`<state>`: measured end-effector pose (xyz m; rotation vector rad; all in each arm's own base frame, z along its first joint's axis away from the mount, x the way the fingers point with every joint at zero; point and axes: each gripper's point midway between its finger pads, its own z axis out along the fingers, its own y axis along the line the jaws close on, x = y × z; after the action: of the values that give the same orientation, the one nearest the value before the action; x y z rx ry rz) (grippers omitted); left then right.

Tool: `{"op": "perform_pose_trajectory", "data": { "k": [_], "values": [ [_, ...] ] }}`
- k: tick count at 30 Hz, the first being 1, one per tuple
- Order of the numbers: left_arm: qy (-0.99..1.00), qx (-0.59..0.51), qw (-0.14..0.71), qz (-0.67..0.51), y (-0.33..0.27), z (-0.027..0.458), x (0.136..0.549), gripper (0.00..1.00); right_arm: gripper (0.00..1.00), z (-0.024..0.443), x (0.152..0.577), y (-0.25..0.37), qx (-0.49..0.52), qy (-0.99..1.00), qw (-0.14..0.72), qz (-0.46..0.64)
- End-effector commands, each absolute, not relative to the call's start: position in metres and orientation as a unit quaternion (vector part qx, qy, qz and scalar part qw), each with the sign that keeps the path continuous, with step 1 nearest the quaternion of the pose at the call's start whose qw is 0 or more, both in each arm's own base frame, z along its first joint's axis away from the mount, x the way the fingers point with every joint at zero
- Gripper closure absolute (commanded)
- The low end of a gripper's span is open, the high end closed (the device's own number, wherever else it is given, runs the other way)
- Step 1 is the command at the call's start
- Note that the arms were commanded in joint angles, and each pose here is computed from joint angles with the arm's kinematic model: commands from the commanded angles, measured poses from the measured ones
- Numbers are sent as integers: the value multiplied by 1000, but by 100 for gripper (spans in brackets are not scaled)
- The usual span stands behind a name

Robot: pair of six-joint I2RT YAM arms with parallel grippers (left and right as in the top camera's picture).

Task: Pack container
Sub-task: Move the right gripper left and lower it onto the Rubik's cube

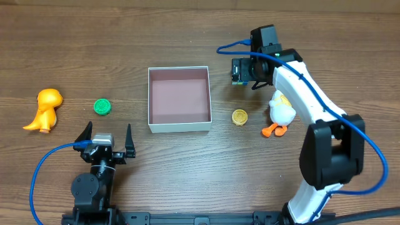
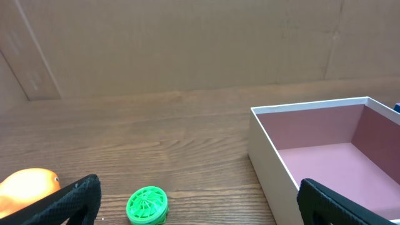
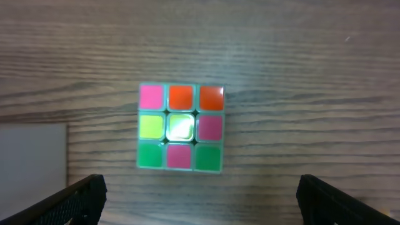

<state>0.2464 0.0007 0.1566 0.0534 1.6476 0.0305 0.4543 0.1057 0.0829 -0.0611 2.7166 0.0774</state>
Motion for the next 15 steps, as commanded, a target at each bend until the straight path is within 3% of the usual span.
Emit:
{"op": "perform_pose_trajectory", "data": {
  "k": [1, 9, 15],
  "values": [
    [734, 32, 679, 15, 0, 156, 246, 0, 0, 91, 467, 107, 5, 972, 232, 34],
    [734, 32, 679, 15, 0, 156, 246, 0, 0, 92, 478, 110, 48, 966, 251, 50],
    [734, 32, 679, 15, 0, 156, 246, 0, 0, 65, 475, 110, 49, 973, 223, 42]
  ]
}}
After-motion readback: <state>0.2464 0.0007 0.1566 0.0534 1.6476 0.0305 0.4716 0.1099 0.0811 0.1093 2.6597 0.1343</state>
